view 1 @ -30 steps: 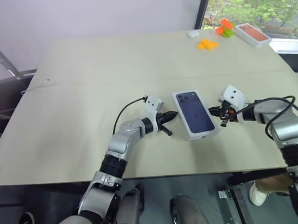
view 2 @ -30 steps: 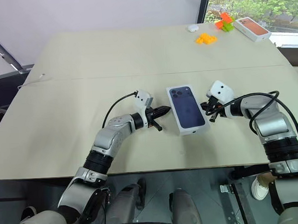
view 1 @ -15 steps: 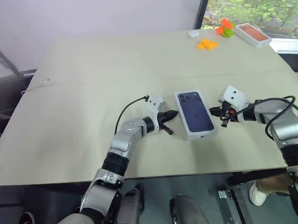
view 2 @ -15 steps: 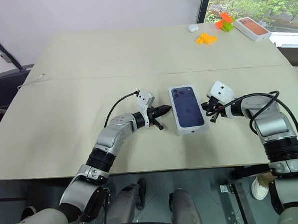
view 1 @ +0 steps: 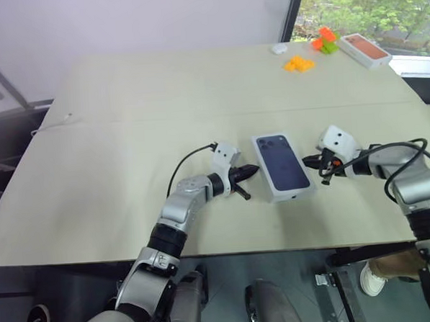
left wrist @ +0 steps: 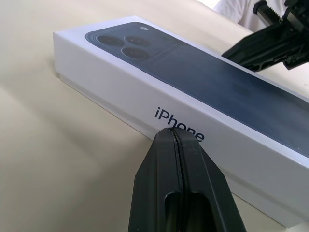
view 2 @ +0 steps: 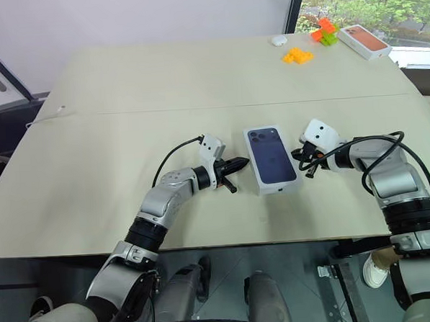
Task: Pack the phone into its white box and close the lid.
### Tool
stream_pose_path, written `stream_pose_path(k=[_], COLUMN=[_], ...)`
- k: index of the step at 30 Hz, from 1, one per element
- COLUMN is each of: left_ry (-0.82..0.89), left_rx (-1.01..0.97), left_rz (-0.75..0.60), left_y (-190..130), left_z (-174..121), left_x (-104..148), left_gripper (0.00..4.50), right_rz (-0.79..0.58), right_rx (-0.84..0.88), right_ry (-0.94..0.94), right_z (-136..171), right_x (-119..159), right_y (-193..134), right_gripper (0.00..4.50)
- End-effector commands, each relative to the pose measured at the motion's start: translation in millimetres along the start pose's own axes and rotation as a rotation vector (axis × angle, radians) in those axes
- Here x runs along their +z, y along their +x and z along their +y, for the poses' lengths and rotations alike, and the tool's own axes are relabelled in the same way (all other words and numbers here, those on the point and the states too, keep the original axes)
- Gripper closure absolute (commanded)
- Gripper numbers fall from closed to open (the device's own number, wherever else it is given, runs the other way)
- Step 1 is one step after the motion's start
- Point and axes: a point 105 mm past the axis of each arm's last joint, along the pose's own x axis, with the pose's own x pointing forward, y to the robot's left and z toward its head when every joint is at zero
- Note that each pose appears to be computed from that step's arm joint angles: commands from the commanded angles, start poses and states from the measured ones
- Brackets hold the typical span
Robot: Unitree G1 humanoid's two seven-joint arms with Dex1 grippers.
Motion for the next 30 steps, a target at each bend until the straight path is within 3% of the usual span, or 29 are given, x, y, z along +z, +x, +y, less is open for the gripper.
stream_pose_path(k=[1,7,12,17,24,27,30], left_ry=[0.030,0.010,0.037,0.032,-0.035,-0.040,0.001], left_rx=[-0.017,0.000,0.011,-0.038,-0.082,-0.034,0.002], left_rz=[-0.041,-0.037,-0.111,-0.195,-0.101,-0.030,0.058], left_y=[3.3,-3.1,-11.6,-2.7,21.3,22.0,18.2], left_z=[-5.6,-1.1,3.1,-13.5,-33.9,-26.0,-16.1], left_x=[13.6,14.1,50.1,86.0,45.9,23.7,2.2], left_gripper=[4.50,4.50,4.50,4.50,4.50,4.50,4.50], right_rz=[-0.012,0.003,-0.089,-0.261,-0.152,-0.059,-0.058], right_rx=[-0.021,-0.043,-0.091,0.017,0.132,0.133,0.121], right_ry=[-0.027,-0.043,-0.017,0.090,0.097,0.032,0.044], right_z=[-4.9,-12.7,-32.1,-19.4,22.3,33.8,35.7], right_x=[5.9,5.3,29.4,63.6,35.3,10.2,7.3], right_y=[-3.8,-9.2,-25.6,-31.7,-12.7,-7.3,-5.0], right_gripper=[4.48,4.48,4.48,4.48,4.48,4.48,4.48])
